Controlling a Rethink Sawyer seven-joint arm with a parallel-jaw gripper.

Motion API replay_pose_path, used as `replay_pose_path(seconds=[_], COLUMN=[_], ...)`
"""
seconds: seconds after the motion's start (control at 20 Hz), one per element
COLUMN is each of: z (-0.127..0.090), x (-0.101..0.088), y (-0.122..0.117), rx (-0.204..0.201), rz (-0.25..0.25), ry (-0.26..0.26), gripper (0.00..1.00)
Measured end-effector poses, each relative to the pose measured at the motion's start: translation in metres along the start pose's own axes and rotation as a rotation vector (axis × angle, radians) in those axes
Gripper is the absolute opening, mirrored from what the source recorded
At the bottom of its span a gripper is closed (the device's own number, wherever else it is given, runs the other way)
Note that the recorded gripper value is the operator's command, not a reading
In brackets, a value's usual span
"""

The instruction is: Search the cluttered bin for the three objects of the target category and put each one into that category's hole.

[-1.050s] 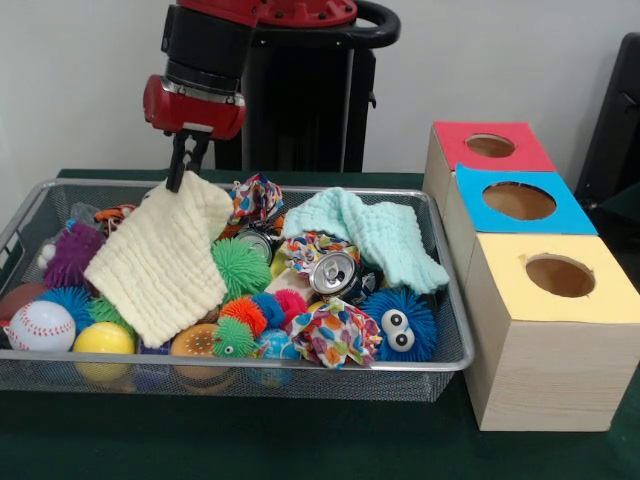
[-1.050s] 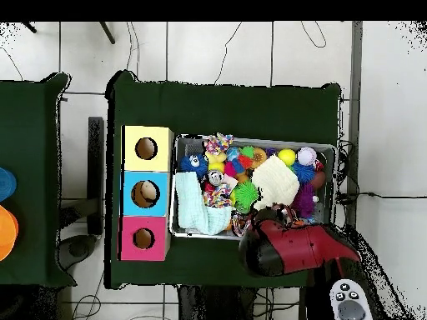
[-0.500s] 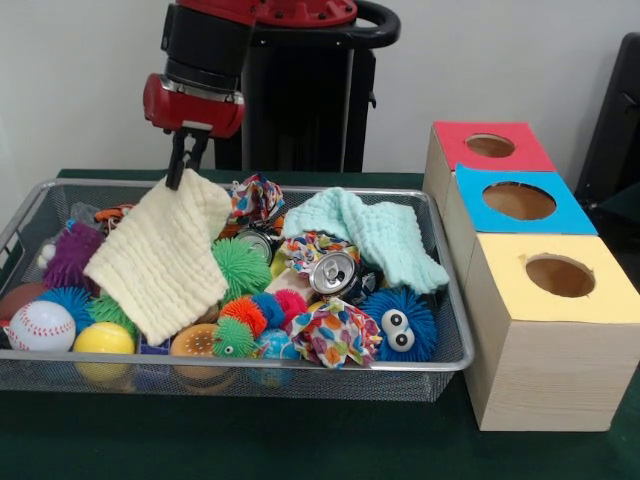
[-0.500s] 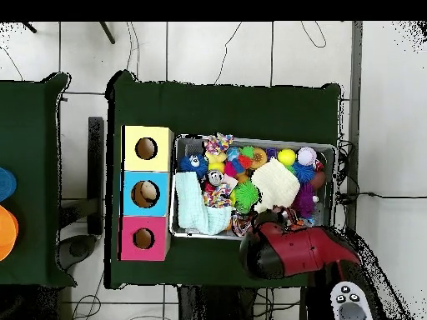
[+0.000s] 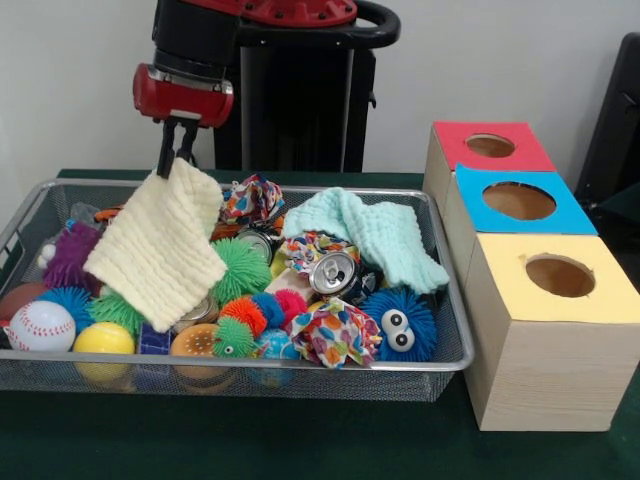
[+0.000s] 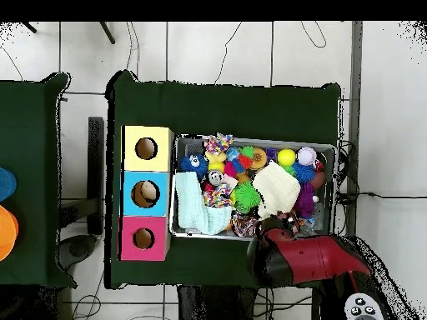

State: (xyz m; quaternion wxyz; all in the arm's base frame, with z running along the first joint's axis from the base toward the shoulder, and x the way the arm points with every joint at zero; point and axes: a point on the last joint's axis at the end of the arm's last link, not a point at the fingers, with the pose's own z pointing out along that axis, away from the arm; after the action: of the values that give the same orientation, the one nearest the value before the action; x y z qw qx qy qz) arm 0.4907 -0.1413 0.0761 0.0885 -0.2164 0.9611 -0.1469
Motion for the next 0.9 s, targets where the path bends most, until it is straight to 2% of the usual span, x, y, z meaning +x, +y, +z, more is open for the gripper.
replay_pose_path(seconds=[0.35, 0.45, 0.65, 0.9], z=[-0.028, -0.041, -0.054, -0.071], x=[-0.004, -0.01, -0.018, -0.038], y=[0.002, 0.002, 0.001, 0.001], rx=[0.006, 0.008, 0.007, -0.008], rz=[0.038, 0.066, 0.09, 0.139], ry=[-0.008, -0.003, 0.004, 0.004], gripper=[0.0, 0.0, 0.0, 0.0])
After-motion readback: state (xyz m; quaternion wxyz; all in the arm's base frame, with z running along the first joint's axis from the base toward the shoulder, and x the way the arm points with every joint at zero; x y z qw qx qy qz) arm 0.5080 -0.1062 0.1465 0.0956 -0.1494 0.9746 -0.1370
